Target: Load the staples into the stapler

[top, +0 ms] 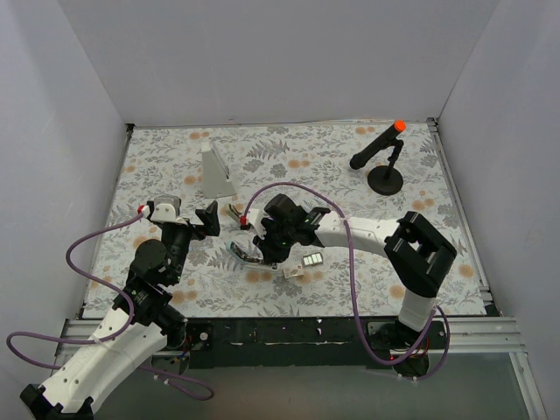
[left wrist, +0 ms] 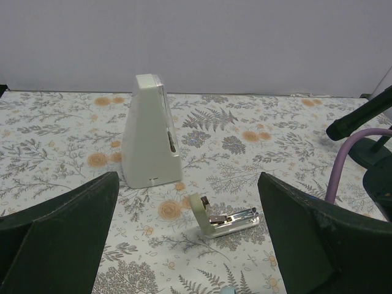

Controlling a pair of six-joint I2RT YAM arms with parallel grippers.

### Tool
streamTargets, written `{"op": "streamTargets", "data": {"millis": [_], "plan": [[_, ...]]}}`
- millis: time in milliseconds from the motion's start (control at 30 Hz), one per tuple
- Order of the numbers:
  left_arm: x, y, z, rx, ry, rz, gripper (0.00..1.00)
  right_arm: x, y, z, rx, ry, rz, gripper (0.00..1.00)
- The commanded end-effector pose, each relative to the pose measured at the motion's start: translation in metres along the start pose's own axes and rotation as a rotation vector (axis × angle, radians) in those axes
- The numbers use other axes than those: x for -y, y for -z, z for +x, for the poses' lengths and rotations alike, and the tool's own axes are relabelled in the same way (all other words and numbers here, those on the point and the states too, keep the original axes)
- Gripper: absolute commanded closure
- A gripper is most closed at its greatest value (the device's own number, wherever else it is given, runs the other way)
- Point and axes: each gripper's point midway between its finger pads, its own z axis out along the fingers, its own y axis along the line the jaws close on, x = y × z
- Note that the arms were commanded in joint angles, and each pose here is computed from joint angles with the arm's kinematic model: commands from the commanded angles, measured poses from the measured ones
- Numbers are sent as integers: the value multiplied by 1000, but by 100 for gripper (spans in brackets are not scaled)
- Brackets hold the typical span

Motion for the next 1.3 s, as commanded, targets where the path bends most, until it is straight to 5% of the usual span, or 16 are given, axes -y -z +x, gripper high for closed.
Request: {"op": "streamTargets", "data": {"millis": [0, 1267], "plan": [[-1, -1, 0, -2, -2, 0, 2, -1, -1, -7, 7, 3, -3, 99], [0, 0, -2, 5, 4, 2, 2, 0, -4, 2, -30, 119, 54, 99]]}}
